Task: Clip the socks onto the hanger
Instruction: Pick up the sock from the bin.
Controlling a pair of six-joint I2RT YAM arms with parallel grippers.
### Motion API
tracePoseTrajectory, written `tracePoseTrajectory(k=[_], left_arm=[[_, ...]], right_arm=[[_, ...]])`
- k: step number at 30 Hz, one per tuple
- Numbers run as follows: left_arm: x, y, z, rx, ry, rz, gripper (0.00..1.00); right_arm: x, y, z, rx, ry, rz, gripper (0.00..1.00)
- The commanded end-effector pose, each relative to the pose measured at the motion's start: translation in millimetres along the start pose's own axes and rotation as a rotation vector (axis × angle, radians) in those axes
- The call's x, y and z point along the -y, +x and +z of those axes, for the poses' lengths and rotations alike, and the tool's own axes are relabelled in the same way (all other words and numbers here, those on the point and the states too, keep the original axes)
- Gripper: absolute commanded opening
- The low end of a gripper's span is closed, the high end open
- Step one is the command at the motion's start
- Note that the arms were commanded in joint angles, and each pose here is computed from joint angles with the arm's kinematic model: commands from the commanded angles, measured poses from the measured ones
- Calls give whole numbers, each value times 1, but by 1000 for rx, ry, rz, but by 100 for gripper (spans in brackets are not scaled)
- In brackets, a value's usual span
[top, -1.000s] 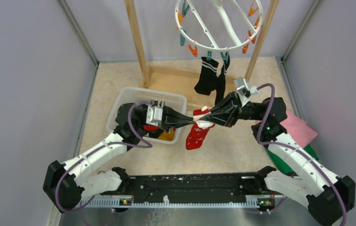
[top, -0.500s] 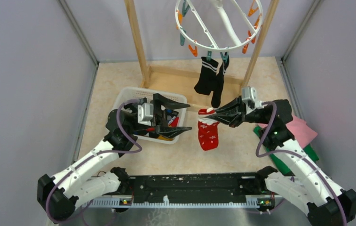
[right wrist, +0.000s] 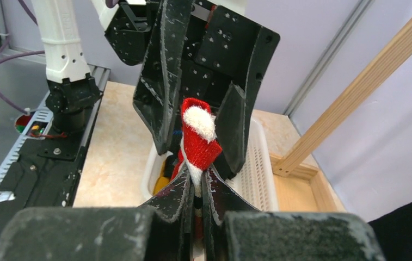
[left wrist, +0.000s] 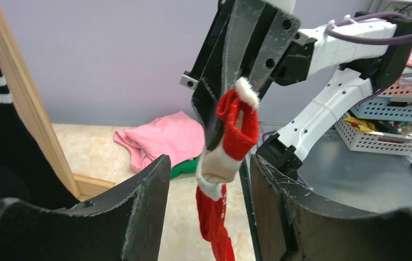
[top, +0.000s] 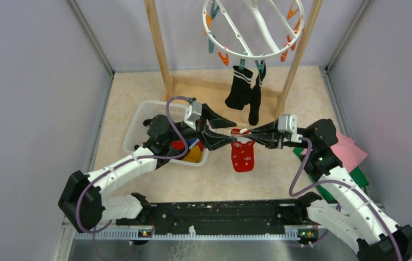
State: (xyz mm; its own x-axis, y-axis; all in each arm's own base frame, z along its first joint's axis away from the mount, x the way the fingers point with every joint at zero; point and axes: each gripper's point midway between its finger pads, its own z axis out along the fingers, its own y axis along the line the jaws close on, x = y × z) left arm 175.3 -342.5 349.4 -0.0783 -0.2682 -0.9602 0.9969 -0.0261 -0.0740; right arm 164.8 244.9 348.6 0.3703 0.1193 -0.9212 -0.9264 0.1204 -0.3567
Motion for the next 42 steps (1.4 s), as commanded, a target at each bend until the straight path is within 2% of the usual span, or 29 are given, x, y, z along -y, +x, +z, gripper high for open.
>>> tracePoseTrajectory(k=[1,6,8,11,12,17,18,20,21,25,26,28,31,36,39,42], left_arm=[[23,-45,7,119,99,91,61],[26,-45,7,123,118,79,60],[28,-44,8,125,132,76,57],[27,-42,10,116,143,62,40],[26,-41,12,112,145,53,38],[19,-36,17,92,134,31,38],[18,-36,18,86,132,35,33],[17,-35,19,74,131,47,8],[15,-34,19,68,121,53,0],[14,-23,11,-21,98,136,0],[15,-22,9,-48,99,170,0],[22,-16,2,-112,134,223,0],[30,-10,-4,-203,204,298,0],[33,-4,-6,-299,283,319,0],[30,-3,-2,-319,298,300,0],[21,-1,2,-322,268,292,0]], right_arm=[[8,-6,-3,8,49,-66,0],[12,-2,-3,-1,75,-54,0],[13,-1,-4,-7,84,-46,0],[12,-2,-4,-3,82,-48,0],[12,-2,-4,-2,78,-48,0],[11,-2,-4,-2,76,-39,0],[10,-3,-4,1,75,-39,0],[10,-3,-4,1,76,-37,0],[10,-3,-5,-3,79,-32,2],[7,3,-10,-63,91,5,57],[5,6,-12,-85,86,10,67],[-1,8,-14,-108,72,31,79],[-13,10,-15,-109,20,65,87],[-27,22,-8,-105,-103,169,89],[-25,19,-2,-84,-133,197,89],[-20,8,2,-44,-136,186,84]])
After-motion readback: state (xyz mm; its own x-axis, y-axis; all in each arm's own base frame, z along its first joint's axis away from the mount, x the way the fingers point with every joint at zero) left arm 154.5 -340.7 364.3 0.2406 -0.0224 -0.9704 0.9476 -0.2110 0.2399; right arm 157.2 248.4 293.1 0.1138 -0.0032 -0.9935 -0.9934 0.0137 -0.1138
